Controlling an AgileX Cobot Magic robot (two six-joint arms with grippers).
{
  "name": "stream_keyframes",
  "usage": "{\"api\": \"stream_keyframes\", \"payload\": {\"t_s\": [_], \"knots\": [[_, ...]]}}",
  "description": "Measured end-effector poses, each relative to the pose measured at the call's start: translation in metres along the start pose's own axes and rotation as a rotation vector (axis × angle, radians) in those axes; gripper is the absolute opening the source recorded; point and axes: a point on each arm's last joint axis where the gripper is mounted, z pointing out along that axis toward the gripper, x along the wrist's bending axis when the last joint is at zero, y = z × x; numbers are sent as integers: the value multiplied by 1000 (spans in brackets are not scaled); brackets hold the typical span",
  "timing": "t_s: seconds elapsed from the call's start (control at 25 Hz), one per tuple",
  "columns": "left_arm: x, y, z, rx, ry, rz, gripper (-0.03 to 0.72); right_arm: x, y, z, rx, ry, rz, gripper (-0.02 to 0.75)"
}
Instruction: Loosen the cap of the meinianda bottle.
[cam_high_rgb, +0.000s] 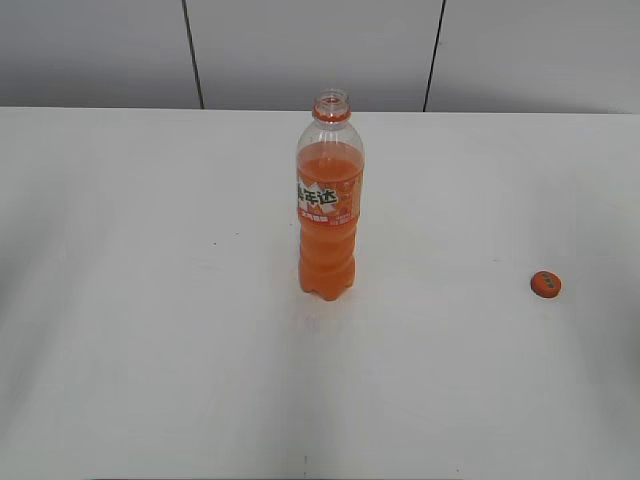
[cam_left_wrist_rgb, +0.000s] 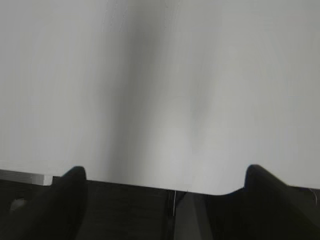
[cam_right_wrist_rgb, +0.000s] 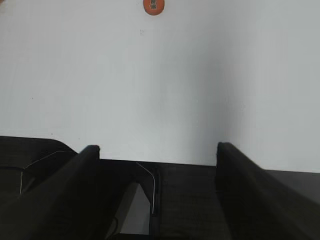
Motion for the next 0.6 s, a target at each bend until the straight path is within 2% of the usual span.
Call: {"api": "stream_keyframes", "payload": {"t_s": [0.24, 0.44, 0.6], "knots": [[22, -79, -19, -205, -50, -23, 568, 4, -56, -9, -101, -6, -10, 533], [34, -133, -19, -384, -80, 52, 565, 6, -92, -3, -200, -13, -17, 533], [37, -167, -31, -589, -166, 115, 563, 7, -115, 3, -275, -22, -47, 533]]}}
